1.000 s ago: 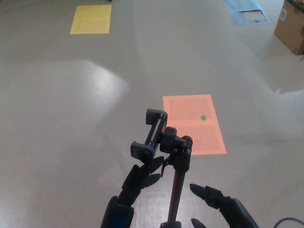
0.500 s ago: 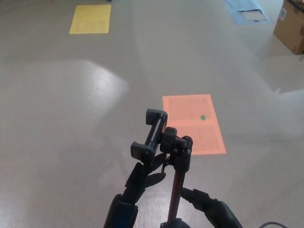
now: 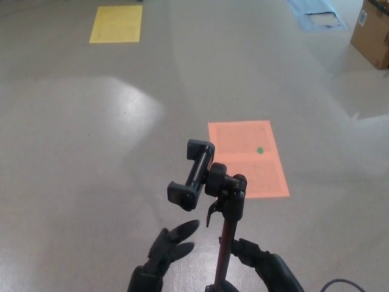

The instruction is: A phone stand is kept on the floor and the robot uses both its hands to grab it and uses its left hand to extend the phone stand by pulling it upwards

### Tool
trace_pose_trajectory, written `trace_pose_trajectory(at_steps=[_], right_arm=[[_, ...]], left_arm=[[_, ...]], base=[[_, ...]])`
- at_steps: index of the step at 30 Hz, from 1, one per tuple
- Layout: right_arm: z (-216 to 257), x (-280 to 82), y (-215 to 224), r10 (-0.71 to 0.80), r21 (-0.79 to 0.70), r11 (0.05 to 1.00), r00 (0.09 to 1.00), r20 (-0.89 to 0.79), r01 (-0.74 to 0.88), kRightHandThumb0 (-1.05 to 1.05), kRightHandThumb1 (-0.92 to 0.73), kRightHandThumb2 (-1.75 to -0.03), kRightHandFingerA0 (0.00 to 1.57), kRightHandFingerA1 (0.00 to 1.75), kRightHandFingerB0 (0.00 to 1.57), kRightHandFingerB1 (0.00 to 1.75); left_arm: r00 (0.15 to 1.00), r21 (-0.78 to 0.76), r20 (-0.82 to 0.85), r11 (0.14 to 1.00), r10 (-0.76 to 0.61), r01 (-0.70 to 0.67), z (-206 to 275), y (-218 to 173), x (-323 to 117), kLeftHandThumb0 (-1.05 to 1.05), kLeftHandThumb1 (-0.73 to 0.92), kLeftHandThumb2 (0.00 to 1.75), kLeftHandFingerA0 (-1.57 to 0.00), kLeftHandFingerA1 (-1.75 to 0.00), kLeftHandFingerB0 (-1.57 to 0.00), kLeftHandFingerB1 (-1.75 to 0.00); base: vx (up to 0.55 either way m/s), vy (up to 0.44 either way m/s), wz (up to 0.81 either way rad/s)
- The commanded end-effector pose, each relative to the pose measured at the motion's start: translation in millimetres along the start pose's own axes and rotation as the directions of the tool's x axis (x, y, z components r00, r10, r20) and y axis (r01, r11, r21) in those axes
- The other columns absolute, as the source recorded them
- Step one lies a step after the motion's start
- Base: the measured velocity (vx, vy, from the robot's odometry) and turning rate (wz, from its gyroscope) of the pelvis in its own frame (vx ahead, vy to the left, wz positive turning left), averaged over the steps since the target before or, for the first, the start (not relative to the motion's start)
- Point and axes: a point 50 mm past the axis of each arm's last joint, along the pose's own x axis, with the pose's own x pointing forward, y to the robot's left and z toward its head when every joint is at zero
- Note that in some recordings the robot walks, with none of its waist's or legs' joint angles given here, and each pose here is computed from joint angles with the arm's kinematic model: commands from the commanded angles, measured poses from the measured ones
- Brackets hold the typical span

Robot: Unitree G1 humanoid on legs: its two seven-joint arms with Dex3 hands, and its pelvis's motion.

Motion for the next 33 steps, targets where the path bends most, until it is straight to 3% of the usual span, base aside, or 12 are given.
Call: trace_pose_trajectory(at_steps=[1,5,7,17,18,19,20,24,28,29,32,33], right_arm=[[-8.5,-4.1,-1.7,-0.048,-0.051,0.998,0.998,-0.047,0.046,-1.05,-0.59,-1.0,0.01,0.3,0.0,0.1],[-15.2,-9.9,-5.9,-0.066,-0.052,0.997,0.997,-0.039,0.064,-0.83,-0.58,-0.78,0.04,0.44,0.0,0.02],[-15.4,-10.7,-6.6,-0.062,-0.048,0.997,0.998,-0.018,0.061,-0.92,-0.55,-0.98,0.01,0.45,0.0,0.22],[-19.7,-11.1,-7.9,-0.069,-0.041,0.997,0.996,-0.051,0.067,-0.91,-0.52,-0.86,0.03,0.46,0.0,0.01],[-19.7,-11.0,-7.7,-0.069,-0.048,0.997,0.996,-0.053,0.067,-0.85,-0.52,-0.81,0.05,0.48,0.0,0.01],[-19.7,-11.0,-7.5,-0.07,-0.057,0.996,0.996,-0.056,0.067,-0.85,-0.52,-0.81,0.05,0.48,0.0,0.01],[-19.2,-11.3,-6.6,-0.068,-0.047,0.997,0.996,-0.057,0.065,-0.85,-0.68,-0.6,0.0,0.56,0.0,0.04],[-19.5,-12.0,-6.0,-0.062,-0.035,0.998,0.996,-0.058,0.06,-1.01,-0.53,-0.9,0.04,0.48,0.0,0.0],[-20.1,-12.3,-5.4,-0.06,-0.028,0.998,0.996,-0.061,0.058,-0.89,-0.53,-0.83,0.05,0.46,0.0,0.0],[-20.9,-12.2,-4.8,-0.06,-0.024,0.998,0.996,-0.066,0.059,-0.95,-0.54,-0.97,0.03,0.44,0.0,0.1],[-21.3,-12.1,-4.7,-0.061,-0.021,0.998,0.996,-0.066,0.059,-0.95,-0.54,-0.97,0.03,0.44,0.0,0.1],[-21.7,-11.6,-3.9,-0.065,-0.016,0.998,0.995,-0.072,0.064,-0.82,-0.67,-0.6,0.01,0.58,0.0,0.06]], left_arm=[[0.994,-0.053,0.035,0.993,0.105,-0.103,1.0,7.4,-0.4,-0.97,0.54,1.02,-0.31,-0.83,-0.03,-0.6],[0.985,-0.03,0.062,0.987,0.158,-0.157,5.6,14.1,6.1,-1.03,0.58,1.05,-0.23,-0.78,0.0,-0.58],[0.983,-0.027,0.07,0.985,0.172,-0.171,7.0,17.2,9.0,-1.05,0.61,1.06,-0.25,-0.79,0.0,-0.58],[0.969,-0.042,0.142,0.979,0.202,-0.198,21.9,25.5,28.0,-0.92,0.5,1.01,-0.25,-0.73,0.0,-0.55],[0.967,-0.05,0.154,0.979,0.204,-0.198,25.1,25.3,30.5,-1.05,0.7,0.62,-0.21,-0.75,-0.17,-0.62],[0.964,-0.059,0.169,0.978,0.206,-0.199,29.2,24.9,33.6,-1.05,0.7,0.62,-0.21,-0.75,-0.17,-0.62],[0.957,-0.064,0.209,0.98,0.2,-0.191,39.6,23.6,39.6,-0.95,0.55,1.01,-0.3,-0.74,-0.06,-0.56],[0.945,-0.068,0.267,0.982,0.19,-0.178,54.2,21.0,51.0,-0.88,0.5,0.99,-0.28,-0.7,-0.05,-0.54],[0.937,-0.077,0.298,0.983,0.184,-0.169,63.5,19.0,58.5,-1.04,0.54,0.86,-0.23,-0.68,-0.2,-0.62],[0.932,-0.093,0.312,0.982,0.183,-0.162,69.1,17.0,63.6,-0.42,0.14,0.88,-0.15,-0.6,-0.18,-0.61],[0.931,-0.099,0.314,0.982,0.185,-0.161,70.4,16.4,64.8,-0.42,0.14,0.88,-0.15,-0.6,-0.18,-0.61],[0.929,-0.105,0.321,0.982,0.186,-0.16,72.7,14.9,67.7,-0.42,0.13,0.87,-0.16,-0.6,-0.18,-0.6]], base=[[0.0,0.0,0.0],[0.0,0.0,0.0],[0.0,0.0,0.0],[0.0,0.0,0.0],[0.0,0.0,0.0],[0.0,0.0,0.0],[0.0,0.0,0.0],[0.0,0.0,0.0],[0.0,0.0,0.0],[0.0,0.0,0.0],[0.0,0.0,0.0],[0.0,0.0,0.0]])
